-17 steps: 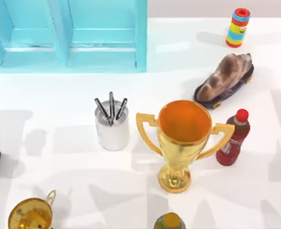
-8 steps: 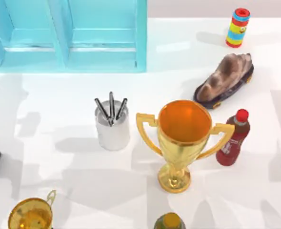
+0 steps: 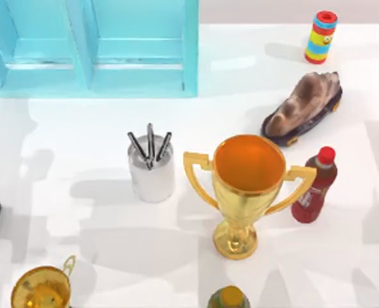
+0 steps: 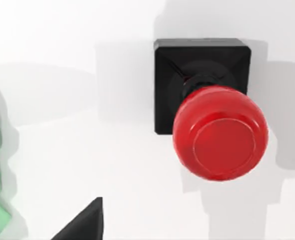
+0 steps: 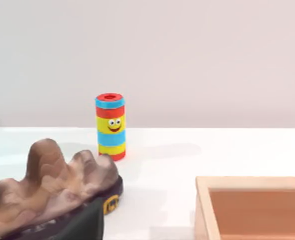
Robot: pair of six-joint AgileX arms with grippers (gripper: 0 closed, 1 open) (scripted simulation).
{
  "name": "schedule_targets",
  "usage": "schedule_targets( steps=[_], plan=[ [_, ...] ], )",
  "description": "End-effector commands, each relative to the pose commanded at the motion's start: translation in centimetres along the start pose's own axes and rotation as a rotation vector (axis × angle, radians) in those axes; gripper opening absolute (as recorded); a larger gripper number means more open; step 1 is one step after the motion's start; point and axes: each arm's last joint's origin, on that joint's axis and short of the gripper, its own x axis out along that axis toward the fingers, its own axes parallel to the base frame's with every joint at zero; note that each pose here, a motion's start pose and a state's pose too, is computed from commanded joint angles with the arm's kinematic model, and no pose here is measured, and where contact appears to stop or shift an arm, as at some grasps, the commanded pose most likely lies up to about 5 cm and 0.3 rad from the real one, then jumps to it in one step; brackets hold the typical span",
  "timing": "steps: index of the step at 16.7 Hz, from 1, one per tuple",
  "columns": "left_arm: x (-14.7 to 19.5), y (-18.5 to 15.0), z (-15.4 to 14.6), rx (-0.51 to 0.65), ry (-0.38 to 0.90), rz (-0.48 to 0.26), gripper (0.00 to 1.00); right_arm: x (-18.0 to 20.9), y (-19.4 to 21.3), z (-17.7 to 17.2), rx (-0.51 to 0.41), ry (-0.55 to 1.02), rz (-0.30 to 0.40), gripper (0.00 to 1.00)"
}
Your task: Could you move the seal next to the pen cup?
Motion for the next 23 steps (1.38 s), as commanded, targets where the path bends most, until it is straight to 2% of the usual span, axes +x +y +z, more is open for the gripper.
schedule_targets(
  steps=[3,11,16,23],
  plan=[
    [1.2,0.1,0.1,-0.004,0.006,-0.001,1.00,0.0,0.0,0.0,0.000,0.000,0.000,1.00],
    [9.6,0.2,0.1,-0.004,-0.001,0.000,1.00,0.0,0.0,0.0,0.000,0.000,0.000,1.00],
    [10.0,0.2,0.0,-0.004,0.002,0.000,1.00,0.0,0.0,0.0,0.000,0.000,0.000,1.00],
    [10.0,0.2,0.0,-0.004,0.002,0.000,0.47,0.0,0.0,0.0,0.000,0.000,0.000,1.00]
  ],
)
